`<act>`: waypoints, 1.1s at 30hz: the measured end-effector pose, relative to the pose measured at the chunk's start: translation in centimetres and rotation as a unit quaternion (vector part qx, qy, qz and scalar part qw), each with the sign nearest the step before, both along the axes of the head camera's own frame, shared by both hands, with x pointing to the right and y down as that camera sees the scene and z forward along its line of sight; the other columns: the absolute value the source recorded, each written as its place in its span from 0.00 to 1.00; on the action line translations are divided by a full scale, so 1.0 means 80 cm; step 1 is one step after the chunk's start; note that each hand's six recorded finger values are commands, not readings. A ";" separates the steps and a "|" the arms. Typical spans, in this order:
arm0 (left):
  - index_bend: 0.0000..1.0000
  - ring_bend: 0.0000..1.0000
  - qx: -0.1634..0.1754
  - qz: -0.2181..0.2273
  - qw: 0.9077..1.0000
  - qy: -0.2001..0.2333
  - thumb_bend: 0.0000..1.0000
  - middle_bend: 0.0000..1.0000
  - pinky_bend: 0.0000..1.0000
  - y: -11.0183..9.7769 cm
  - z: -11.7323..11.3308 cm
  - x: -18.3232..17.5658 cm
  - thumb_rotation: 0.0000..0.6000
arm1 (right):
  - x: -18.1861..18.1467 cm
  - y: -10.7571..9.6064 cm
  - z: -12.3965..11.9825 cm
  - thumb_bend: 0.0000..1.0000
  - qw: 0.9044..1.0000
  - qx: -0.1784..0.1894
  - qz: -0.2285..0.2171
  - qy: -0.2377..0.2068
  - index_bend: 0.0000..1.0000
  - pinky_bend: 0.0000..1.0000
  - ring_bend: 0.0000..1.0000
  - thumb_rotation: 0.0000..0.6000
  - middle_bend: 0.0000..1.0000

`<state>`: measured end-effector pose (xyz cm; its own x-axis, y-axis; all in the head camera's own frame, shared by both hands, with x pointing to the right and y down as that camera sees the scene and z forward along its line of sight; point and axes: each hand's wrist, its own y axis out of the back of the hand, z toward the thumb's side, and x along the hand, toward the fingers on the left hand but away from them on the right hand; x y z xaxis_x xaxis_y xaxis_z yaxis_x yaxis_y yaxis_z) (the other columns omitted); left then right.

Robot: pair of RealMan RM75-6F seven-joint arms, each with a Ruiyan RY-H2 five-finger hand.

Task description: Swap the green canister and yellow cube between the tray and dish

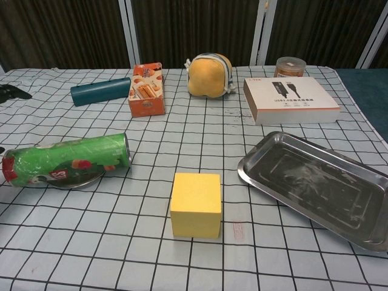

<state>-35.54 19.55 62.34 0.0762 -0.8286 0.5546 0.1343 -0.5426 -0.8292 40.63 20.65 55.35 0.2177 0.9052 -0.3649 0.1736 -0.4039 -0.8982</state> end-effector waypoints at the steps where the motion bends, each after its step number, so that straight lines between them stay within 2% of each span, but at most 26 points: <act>1: 0.00 0.00 0.011 -0.006 1.000 0.011 0.36 0.00 0.13 0.002 -0.008 -0.006 1.00 | -0.001 0.000 0.001 0.11 1.000 -0.001 -0.001 0.003 0.00 0.00 0.00 1.00 0.00; 6: 0.00 0.00 0.068 -0.022 0.996 0.049 0.36 0.00 0.11 0.017 -0.038 -0.040 1.00 | -0.007 -0.002 0.008 0.11 1.000 -0.001 -0.011 0.010 0.00 0.00 0.00 1.00 0.00; 8: 0.00 0.00 0.095 -0.021 0.994 0.052 0.36 0.00 0.11 0.027 -0.050 -0.058 1.00 | -0.010 -0.003 0.010 0.11 1.000 0.002 -0.014 0.012 0.00 0.00 0.00 1.00 0.00; 11: 0.00 0.00 0.116 -0.019 0.992 0.046 0.36 0.00 0.10 0.042 -0.057 -0.083 1.00 | -0.020 -0.007 0.013 0.11 1.000 0.005 -0.024 0.011 0.00 0.00 0.00 1.00 0.00; 14: 0.00 0.00 0.123 -0.023 0.991 0.047 0.36 0.00 0.10 0.051 -0.059 -0.097 1.00 | -0.040 -0.014 0.016 0.11 0.999 0.007 -0.050 0.003 0.00 0.01 0.00 1.00 0.00; 17: 0.00 0.00 0.126 -0.031 0.990 0.051 0.36 0.00 0.09 0.054 -0.062 -0.102 1.00 | -0.069 -0.024 0.020 0.11 0.996 0.004 -0.085 -0.013 0.00 0.06 0.00 1.00 0.00; 22: 0.00 0.00 0.130 -0.026 0.990 0.051 0.36 0.00 0.09 0.056 -0.065 -0.103 1.00 | -0.127 -0.039 0.031 0.10 0.989 -0.018 -0.138 -0.049 0.00 0.08 0.00 1.00 0.00; 28: 0.00 0.00 0.131 -0.033 0.990 0.052 0.36 0.00 0.09 0.056 -0.065 -0.106 1.00 | -0.201 -0.046 0.041 0.09 0.977 -0.049 -0.192 -0.079 0.00 0.08 0.00 1.00 0.02; 33: 0.00 0.00 0.128 -0.034 0.990 0.039 0.35 0.00 0.09 0.053 -0.057 -0.114 1.00 | -0.246 -0.046 0.045 0.06 0.971 -0.059 -0.213 -0.089 0.00 0.04 0.03 1.00 0.05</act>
<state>-44.68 23.77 57.80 0.0491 -0.9462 0.3198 0.0340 -0.3184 -0.9474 20.97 17.00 58.93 0.6320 0.6738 -0.3829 0.1173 -0.5715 -0.8121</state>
